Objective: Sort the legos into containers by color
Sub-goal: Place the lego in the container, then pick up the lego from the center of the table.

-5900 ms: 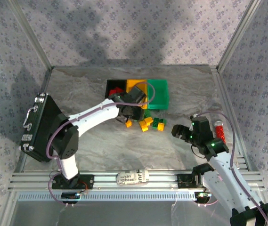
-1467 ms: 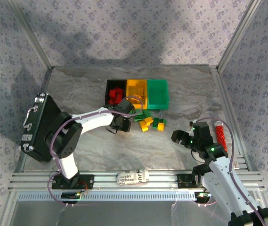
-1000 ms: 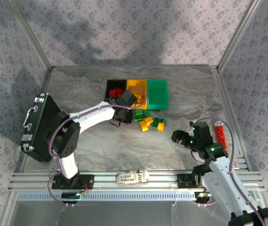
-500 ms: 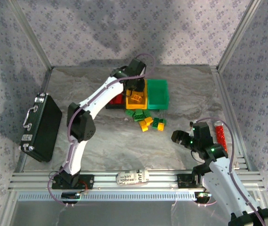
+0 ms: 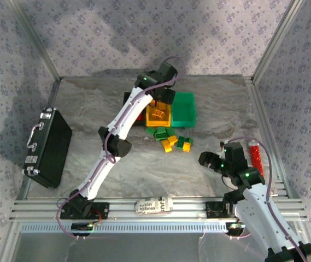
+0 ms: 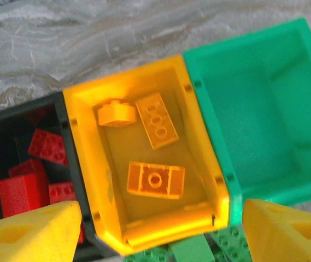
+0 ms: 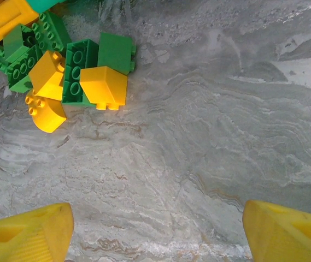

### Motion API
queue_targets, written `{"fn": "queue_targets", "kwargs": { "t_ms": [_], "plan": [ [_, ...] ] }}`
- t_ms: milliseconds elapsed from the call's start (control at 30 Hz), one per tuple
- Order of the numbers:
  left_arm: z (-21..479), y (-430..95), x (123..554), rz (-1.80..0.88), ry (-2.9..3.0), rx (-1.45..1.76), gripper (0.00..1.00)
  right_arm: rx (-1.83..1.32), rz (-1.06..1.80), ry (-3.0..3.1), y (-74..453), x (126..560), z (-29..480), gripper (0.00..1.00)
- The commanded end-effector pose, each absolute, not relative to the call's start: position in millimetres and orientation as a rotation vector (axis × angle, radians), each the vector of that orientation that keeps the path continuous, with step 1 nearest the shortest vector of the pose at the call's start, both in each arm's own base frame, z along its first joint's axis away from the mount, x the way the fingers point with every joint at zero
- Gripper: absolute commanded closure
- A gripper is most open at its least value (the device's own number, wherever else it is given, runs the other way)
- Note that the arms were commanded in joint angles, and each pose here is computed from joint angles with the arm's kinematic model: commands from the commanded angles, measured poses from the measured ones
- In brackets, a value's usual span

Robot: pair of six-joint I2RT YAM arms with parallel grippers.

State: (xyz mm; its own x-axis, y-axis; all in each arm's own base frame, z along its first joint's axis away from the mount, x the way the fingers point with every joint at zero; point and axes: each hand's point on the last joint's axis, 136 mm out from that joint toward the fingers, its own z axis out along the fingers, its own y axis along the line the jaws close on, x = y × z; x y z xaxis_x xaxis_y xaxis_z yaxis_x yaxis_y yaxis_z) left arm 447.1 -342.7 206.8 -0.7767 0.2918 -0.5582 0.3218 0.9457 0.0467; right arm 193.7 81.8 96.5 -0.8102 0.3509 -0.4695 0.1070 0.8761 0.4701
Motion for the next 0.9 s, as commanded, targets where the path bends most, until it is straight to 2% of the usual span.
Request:
{"fn": "queue_targets", "kwargs": {
  "t_ms": [0,300,367,433,500,567,733,867],
  "plan": [
    [199,-347,412,0.044,2.552,0.595,0.23,0.311,0.599,2.506,86,189,92,0.17],
    [181,-311,386,0.244,2.674,0.782,0.24,0.298,0.565,2.513,85,191,90,0.18],
    [181,-319,382,0.176,2.653,0.802,0.24,0.283,0.533,2.523,85,195,90,0.19],
    [175,-327,377,-0.041,2.603,0.762,0.22,0.259,0.494,2.547,86,199,91,0.19],
    [158,-312,364,-0.176,2.582,0.642,0.19,0.232,0.461,2.572,88,205,93,0.19],
    [146,-295,349,-0.164,2.616,0.580,0.19,0.211,0.445,2.594,90,211,92,0.21],
    [117,-281,310,-0.147,2.710,0.498,0.19,0.146,0.507,2.623,119,241,90,0.35],
    [93,-280,278,-0.226,2.740,0.437,0.19,0.094,0.451,2.682,138,261,85,0.38]
  ]
}}
